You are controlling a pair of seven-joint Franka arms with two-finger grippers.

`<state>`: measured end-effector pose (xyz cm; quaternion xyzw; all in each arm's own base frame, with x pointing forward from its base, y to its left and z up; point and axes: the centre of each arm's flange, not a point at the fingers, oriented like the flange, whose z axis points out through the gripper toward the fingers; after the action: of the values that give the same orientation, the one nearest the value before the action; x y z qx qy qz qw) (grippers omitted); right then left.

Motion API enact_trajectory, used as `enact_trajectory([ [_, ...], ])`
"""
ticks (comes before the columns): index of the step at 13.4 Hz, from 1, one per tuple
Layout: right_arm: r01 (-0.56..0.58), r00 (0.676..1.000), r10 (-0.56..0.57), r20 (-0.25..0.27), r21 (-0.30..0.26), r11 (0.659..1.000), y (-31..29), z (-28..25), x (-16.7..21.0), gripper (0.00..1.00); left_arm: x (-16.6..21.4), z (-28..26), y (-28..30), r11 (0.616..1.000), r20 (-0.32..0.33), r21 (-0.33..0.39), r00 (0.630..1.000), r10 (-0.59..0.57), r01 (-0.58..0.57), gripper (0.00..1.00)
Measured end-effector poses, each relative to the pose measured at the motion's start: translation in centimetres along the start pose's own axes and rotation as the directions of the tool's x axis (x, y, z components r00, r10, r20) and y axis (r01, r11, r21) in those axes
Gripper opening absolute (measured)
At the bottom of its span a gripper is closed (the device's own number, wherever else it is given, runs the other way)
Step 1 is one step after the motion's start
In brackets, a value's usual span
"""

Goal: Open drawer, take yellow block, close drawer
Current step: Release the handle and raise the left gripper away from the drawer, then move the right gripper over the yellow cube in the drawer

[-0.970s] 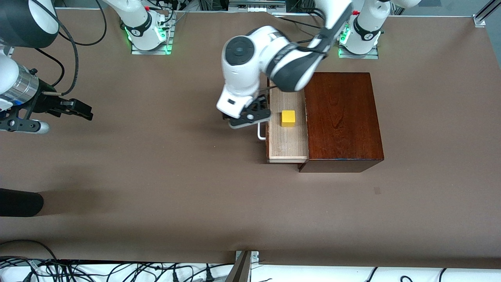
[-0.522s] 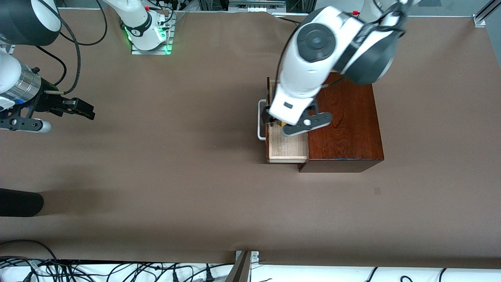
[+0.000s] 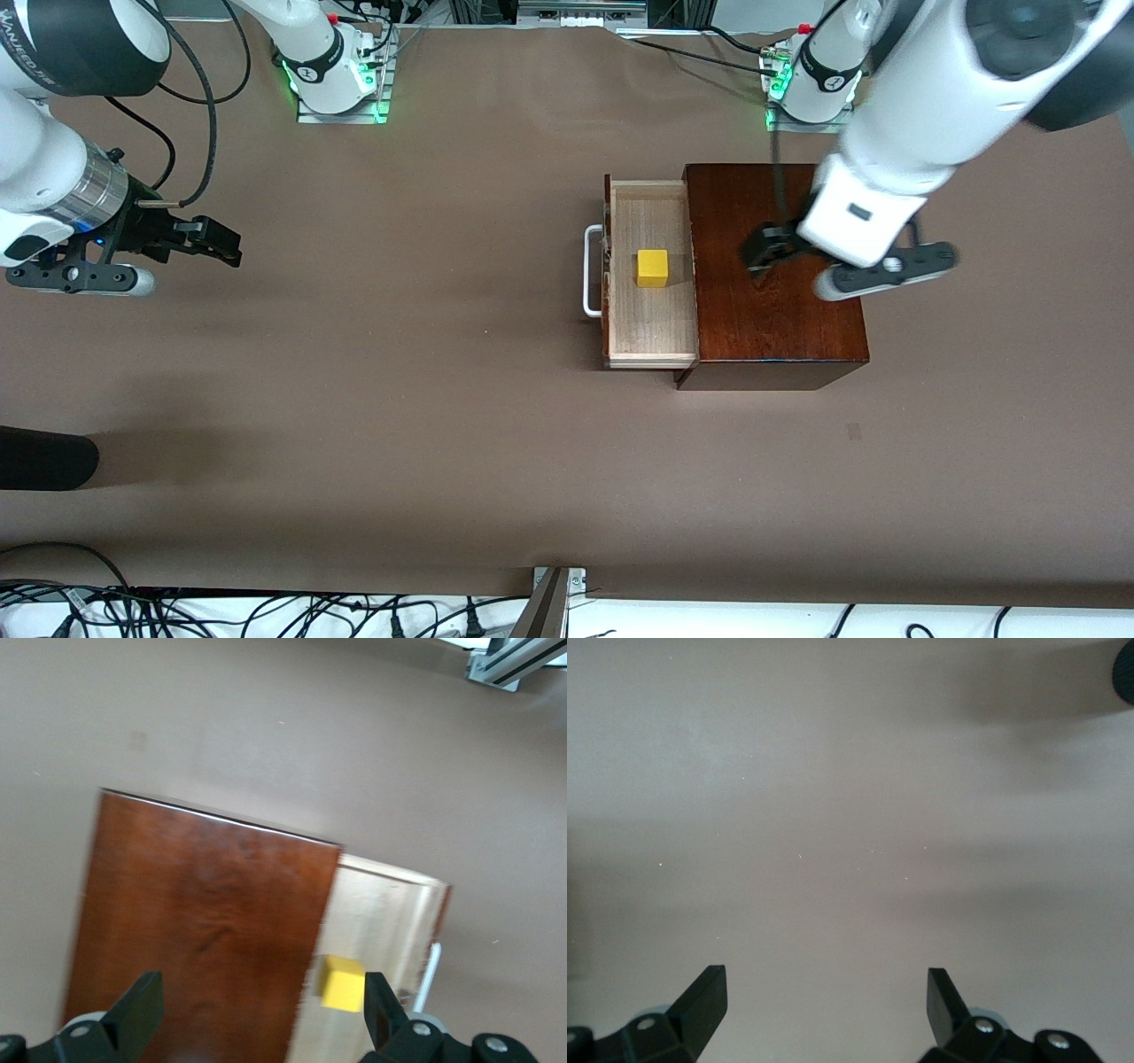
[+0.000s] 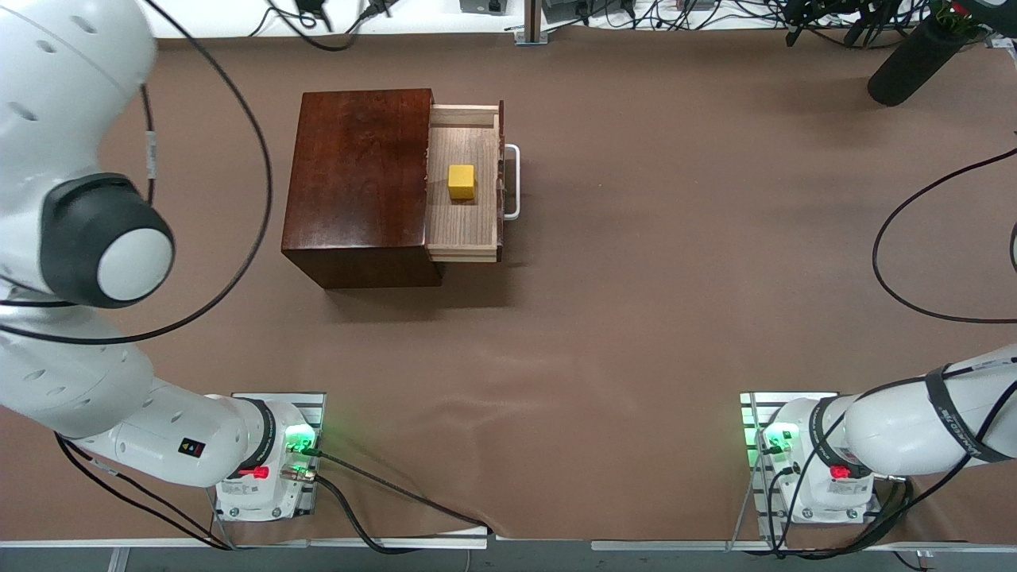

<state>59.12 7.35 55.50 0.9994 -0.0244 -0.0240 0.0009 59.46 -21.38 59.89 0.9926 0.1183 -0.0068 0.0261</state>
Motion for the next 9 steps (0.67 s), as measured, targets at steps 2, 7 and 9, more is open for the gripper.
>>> enact_trajectory([
  [2, 0.002, 1.000, -0.002, 0.000, 0.000, 1.000, -0.1, 0.0, 0.0, 1.00, 0.2, -0.6, -4.3, 1.000, 0.007, 0.010, 1.000, 0.027, -0.027, 1.00],
  [7, 0.147, 0.989, -0.147, 0.006, 0.038, 0.988, -8.5, 0.0, -2.1, 1.00, -2.6, 0.1, -7.5, 1.000, 0.002, 0.017, 1.000, 0.022, -0.022, 1.00],
  [9, 0.247, 0.969, -0.248, -0.001, 0.078, 0.966, -15.5, -0.4, -4.8, 1.00, -3.0, 1.4, -8.1, 1.000, -0.005, 0.015, 1.000, 0.022, -0.022, 1.00],
])
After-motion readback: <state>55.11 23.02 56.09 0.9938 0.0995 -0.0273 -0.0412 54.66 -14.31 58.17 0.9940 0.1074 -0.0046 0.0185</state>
